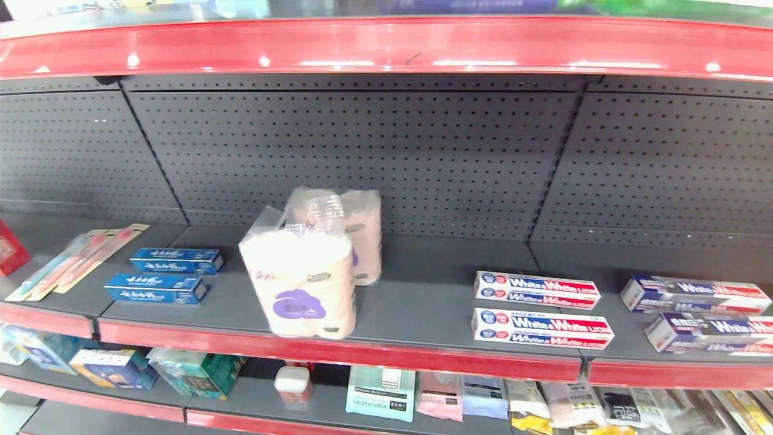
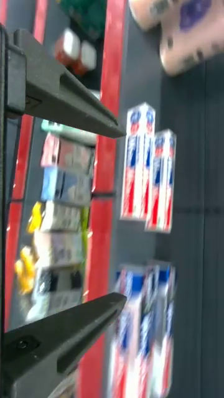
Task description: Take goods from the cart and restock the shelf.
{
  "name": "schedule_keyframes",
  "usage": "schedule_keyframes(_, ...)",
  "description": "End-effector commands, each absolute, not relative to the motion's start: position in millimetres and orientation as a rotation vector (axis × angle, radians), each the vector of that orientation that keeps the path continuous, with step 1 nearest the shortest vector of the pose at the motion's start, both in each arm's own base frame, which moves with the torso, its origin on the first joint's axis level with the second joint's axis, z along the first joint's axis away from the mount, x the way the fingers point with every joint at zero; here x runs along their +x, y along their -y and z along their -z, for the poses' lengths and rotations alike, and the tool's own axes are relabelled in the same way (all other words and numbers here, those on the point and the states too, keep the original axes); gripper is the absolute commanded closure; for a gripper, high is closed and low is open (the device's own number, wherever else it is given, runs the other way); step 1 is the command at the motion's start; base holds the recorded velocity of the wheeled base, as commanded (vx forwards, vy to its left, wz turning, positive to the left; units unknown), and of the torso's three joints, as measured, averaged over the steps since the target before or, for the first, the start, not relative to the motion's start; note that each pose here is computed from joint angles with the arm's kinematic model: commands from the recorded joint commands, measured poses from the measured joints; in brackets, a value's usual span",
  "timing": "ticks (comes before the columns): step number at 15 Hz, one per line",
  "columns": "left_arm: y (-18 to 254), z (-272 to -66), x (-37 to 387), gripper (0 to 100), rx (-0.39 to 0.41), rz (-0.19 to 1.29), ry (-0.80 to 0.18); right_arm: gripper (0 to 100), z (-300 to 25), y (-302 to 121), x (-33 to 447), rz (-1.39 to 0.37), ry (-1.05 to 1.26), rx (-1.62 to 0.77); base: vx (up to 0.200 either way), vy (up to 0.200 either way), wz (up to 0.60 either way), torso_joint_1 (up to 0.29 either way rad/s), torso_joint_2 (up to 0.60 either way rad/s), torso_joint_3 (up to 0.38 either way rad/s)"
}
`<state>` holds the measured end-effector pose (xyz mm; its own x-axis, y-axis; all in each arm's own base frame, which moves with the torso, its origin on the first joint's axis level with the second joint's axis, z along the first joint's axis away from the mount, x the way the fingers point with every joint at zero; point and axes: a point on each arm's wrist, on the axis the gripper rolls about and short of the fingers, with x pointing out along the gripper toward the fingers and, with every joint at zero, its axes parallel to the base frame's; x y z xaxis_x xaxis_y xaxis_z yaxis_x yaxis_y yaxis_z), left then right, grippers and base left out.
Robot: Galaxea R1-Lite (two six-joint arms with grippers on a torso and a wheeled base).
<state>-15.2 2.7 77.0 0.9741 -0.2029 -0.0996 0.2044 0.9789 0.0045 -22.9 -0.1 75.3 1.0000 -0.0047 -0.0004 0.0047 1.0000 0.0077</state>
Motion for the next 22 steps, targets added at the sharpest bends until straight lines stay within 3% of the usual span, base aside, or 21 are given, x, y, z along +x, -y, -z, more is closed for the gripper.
schedule_keyframes(1,-3,-77,-15,0,0.015,0.204,-0.094,0,-75,0,-23,0.005,-0.002,0.008,0.000,0.000,-0.60,0.007,0.01,0.002)
schedule_keyframes(4,-3,-77,-15,0,0.013,0.206,-0.096,0,-75,0,-23,0.005,-0.002,0.006,0.000,0.000,-0.60,0.002,0.00,0.002)
schedule_keyframes(13,-4,-80,-15,0,0.029,0.151,-0.079,0,-75,0,-23,0.006,-0.002,0.005,0.000,0.000,0.00,0.000,0.00,0.000)
schedule_keyframes(14,-4,-110,-18,0,0.013,0.155,0.004,0,-75,0,-23,0.006,-0.002,0.005,0.000,0.000,0.00,0.000,0.00,0.000)
schedule_keyframes(15,-3,-157,-10,0,-0.058,0.155,0.011,0,-75,0,-23,0.006,-0.003,0.005,0.000,0.000,0.00,0.000,0.00,0.000)
schedule_keyframes(16,-2,-185,-5,0,-0.112,0.140,0.034,0,-75,0,-23,0.006,-0.002,0.005,0.000,0.000,0.00,0.000,0.00,0.000)
schedule_keyframes(17,-2,-188,-4,0,-0.112,0.137,0.034,0,-75,0,-23,0.006,-0.002,0.005,0.000,0.000,0.00,0.000,0.00,0.000)
schedule_keyframes(18,-2,-203,6,0,-0.100,0.027,0.021,0,-75,0,-23,0.006,-0.002,0.005,0.000,0.000,0.00,0.000,0.00,0.000)
schedule_keyframes(19,-5,-208,21,0,-0.090,-0.224,-0.031,0,-75,0,-23,0.006,-0.003,0.005,0.000,0.000,0.00,0.000,0.00,0.000)
schedule_keyframes(20,-7,-206,33,0,-0.095,-0.349,-0.085,0,-75,0,-23,0.006,-0.002,0.005,0.000,0.000,0.00,0.000,0.00,0.000)
schedule_keyframes(21,-7,-206,33,0,-0.095,-0.349,-0.085,0,-75,0,-23,0.006,-0.002,0.005,0.000,0.000,0.00,0.000,0.00,0.000)
schedule_keyframes(22,-10,-203,47,0,-0.097,-0.430,-0.151,0,-75,0,-23,0.006,-0.003,0.005,0.000,0.000,0.00,0.000,0.00,0.000)
